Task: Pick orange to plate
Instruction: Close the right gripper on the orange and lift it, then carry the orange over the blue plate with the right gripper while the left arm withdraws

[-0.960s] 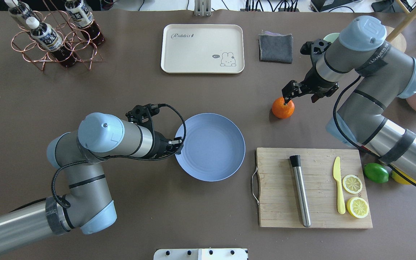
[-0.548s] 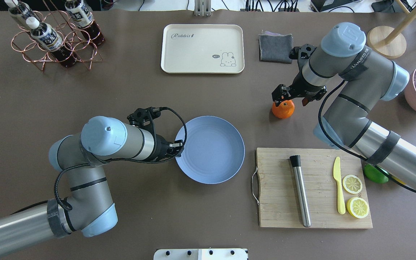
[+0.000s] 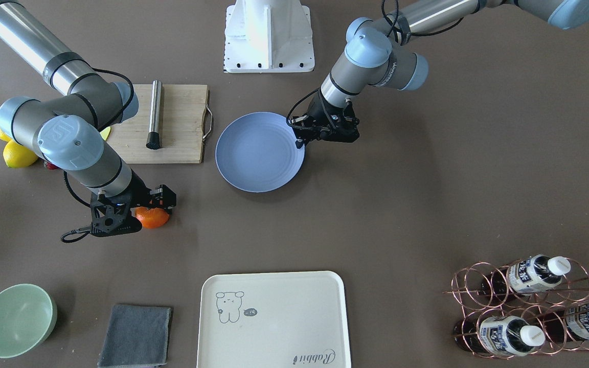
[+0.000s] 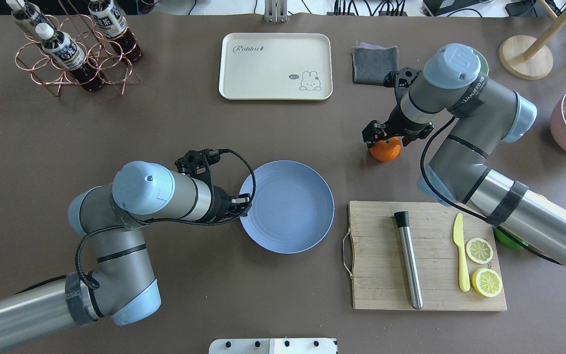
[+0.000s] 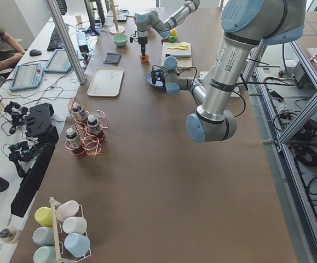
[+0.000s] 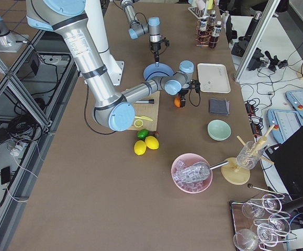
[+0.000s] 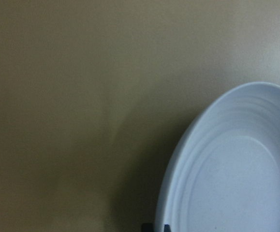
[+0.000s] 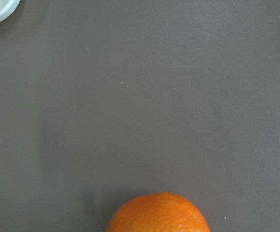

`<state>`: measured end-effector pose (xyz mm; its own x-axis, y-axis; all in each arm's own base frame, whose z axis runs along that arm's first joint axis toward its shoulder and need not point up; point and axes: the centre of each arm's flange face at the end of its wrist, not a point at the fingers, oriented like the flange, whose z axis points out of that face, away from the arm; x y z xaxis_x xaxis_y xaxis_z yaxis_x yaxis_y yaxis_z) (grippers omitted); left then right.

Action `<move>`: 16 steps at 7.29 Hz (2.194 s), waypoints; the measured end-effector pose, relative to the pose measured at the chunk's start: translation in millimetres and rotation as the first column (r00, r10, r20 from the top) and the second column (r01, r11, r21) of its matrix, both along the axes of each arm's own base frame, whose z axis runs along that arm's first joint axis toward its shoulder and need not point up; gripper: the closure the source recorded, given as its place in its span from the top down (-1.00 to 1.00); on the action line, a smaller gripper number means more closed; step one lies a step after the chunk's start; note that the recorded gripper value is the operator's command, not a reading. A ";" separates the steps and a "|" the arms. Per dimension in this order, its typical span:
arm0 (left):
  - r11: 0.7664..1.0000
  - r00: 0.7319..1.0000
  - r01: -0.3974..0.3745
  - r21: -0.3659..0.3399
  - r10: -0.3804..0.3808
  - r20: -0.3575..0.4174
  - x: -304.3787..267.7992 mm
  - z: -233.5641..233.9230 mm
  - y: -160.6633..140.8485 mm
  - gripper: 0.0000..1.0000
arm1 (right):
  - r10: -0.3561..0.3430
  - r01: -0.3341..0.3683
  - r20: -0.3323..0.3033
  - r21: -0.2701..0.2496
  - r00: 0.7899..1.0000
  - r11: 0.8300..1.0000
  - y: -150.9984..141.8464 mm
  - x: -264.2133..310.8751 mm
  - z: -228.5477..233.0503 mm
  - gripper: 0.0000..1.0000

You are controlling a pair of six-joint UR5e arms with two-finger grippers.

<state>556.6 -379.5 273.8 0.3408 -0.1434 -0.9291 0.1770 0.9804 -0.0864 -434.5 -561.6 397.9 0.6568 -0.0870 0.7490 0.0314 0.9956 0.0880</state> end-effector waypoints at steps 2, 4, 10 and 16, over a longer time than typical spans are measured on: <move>1.000 1.000 0.000 0.001 0.000 0.000 -0.3 0.1 0.2 0.74 | 0.010 -0.010 0.009 -0.007 1.000 1.000 0.0 -2.6 -2.6 -1.00; 1.000 1.000 0.007 0.003 -0.007 0.004 -5.7 3.8 -3.3 0.92 | 0.026 -0.026 0.035 -0.011 0.999 1.000 -3.1 -6.4 -25.1 -1.00; 0.995 0.998 0.017 0.097 -0.023 0.061 -134.6 60.2 -75.0 0.93 | 0.084 -0.079 0.129 -0.041 0.988 0.996 97.2 -106.9 -173.3 -1.00; 0.991 0.995 0.007 0.133 -0.020 0.096 -173.4 85.3 -96.4 0.93 | 0.077 -0.075 0.085 -0.030 0.993 0.997 157.8 -162.7 -177.4 -0.97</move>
<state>383.2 -475.9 359.0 0.4287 -0.0261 -0.9031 0.1911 0.9796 0.0624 -597.2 -403.7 220.6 0.5938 -0.0179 0.8044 -0.0512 0.9969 0.0600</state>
